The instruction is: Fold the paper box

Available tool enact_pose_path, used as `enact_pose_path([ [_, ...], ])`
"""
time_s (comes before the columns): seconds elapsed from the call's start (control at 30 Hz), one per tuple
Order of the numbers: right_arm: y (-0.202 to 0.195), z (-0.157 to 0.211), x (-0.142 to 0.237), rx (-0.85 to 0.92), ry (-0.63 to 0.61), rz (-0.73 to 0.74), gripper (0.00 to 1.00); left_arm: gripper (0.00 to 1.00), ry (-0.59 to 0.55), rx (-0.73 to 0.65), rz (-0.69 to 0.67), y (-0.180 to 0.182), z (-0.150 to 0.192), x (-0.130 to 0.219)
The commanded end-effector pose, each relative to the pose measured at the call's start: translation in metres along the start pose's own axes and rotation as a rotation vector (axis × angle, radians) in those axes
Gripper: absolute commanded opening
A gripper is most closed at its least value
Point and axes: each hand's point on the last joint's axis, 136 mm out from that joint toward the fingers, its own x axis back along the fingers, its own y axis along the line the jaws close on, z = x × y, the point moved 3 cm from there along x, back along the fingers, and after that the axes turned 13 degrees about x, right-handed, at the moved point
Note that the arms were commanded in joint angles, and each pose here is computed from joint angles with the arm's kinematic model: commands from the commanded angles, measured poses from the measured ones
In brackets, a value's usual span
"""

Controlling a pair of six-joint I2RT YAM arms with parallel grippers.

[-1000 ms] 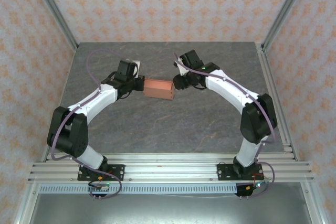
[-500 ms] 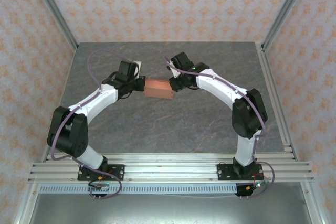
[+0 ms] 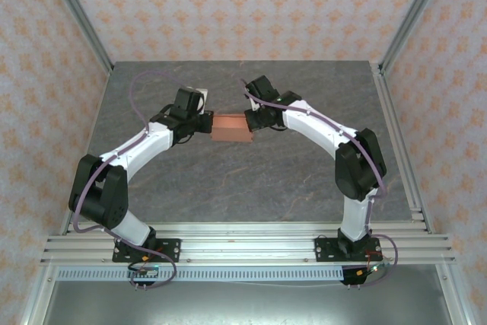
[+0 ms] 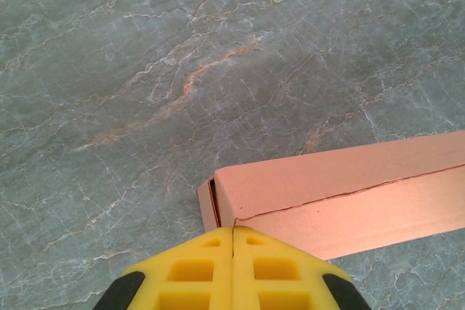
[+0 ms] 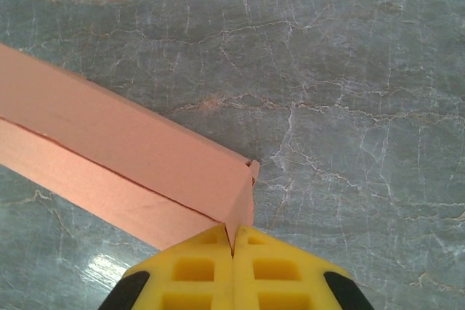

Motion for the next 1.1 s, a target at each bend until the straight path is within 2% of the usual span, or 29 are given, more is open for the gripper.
enact_pose_path([
  [0.0,0.001,-0.021,0.009,-0.081,-0.075,0.005,0.0,0.0,0.012,-0.02,-0.042,0.001,0.001,-0.001],
  [0.4,0.007,-0.035,0.008,-0.22,-0.218,-0.037,0.0,0.0,0.02,-0.032,-0.041,-0.004,0.003,-0.004],
  [1.07,0.022,-0.054,0.015,-0.35,-0.254,-0.189,0.0,0.0,0.038,-0.052,-0.048,-0.007,0.007,-0.01],
])
